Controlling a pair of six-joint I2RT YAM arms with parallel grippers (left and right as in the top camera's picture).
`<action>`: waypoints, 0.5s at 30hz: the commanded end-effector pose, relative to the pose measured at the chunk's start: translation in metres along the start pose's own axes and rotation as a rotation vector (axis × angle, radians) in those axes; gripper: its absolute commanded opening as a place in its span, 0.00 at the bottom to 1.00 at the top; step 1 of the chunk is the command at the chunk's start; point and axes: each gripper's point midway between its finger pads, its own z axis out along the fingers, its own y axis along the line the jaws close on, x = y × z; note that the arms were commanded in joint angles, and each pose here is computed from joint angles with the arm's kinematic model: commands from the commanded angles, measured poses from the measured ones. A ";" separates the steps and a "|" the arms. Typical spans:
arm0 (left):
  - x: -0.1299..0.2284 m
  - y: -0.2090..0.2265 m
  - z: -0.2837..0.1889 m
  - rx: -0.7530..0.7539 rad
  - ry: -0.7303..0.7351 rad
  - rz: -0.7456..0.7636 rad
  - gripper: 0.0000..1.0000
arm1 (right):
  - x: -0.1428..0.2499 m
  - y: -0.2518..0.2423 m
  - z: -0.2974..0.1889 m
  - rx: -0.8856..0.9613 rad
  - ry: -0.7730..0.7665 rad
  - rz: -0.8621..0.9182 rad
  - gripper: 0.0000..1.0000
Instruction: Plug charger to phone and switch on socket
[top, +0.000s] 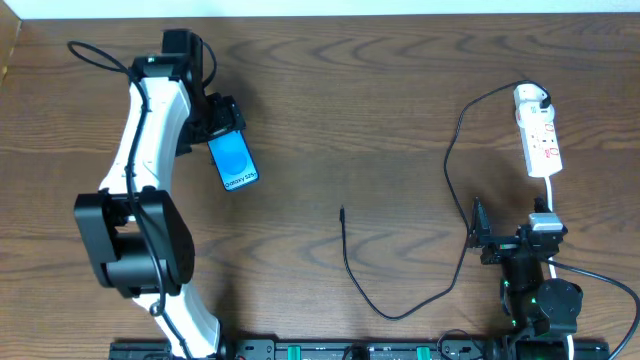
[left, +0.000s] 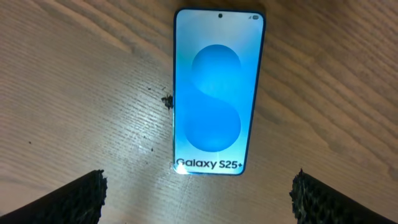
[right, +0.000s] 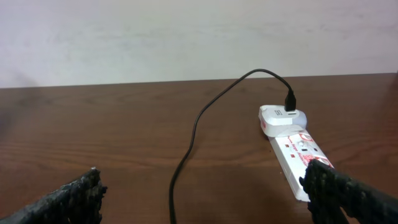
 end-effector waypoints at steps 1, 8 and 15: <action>-0.011 -0.003 0.008 -0.023 0.021 -0.007 0.95 | 0.000 0.006 0.000 -0.025 0.000 -0.012 0.99; -0.011 -0.004 0.031 -0.039 0.068 -0.007 0.95 | 0.000 0.006 0.000 -0.025 0.000 -0.012 0.99; -0.008 -0.003 0.045 -0.054 0.100 -0.006 0.95 | 0.000 0.006 0.000 -0.025 0.000 -0.012 0.99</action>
